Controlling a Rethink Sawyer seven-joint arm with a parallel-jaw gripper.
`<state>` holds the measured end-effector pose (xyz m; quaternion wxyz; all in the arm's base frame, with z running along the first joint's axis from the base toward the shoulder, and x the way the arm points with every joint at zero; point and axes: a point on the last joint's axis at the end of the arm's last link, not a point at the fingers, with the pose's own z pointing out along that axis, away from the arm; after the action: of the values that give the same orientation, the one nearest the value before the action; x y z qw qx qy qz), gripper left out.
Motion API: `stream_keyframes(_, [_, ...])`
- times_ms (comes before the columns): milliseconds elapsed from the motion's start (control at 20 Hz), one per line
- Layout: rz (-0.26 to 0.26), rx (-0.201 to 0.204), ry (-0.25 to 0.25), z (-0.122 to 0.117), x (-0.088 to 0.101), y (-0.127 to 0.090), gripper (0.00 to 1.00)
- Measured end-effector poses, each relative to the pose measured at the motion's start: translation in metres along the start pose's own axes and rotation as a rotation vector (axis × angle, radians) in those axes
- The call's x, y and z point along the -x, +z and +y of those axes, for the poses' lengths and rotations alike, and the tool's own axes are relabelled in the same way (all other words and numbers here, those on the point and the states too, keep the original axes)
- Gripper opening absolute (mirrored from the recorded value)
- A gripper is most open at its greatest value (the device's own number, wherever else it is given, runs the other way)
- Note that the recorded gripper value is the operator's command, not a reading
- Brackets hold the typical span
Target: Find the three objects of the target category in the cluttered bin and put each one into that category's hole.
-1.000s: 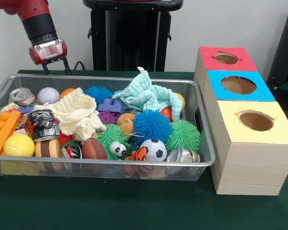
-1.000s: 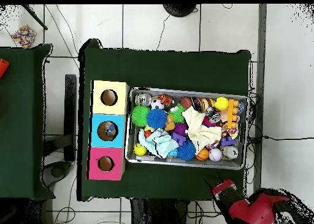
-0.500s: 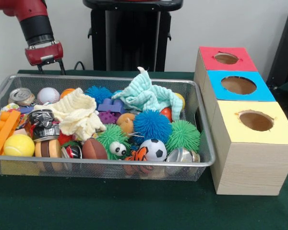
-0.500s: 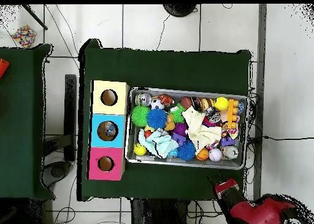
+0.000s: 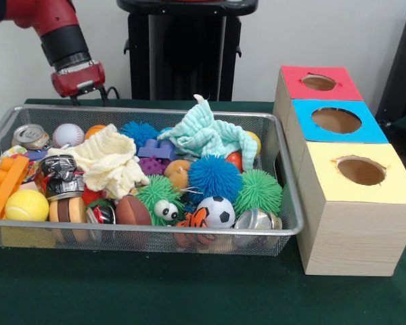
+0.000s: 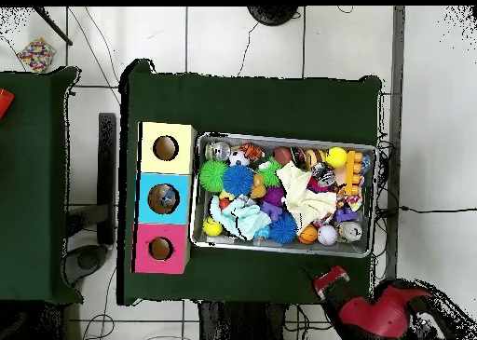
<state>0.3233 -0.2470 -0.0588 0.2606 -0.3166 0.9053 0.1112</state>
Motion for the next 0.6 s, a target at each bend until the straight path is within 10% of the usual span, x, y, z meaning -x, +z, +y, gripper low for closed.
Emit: stream_keyframes(600, [0.211, 0.258, -0.333, 0.05, 0.018, 0.004, 1.0])
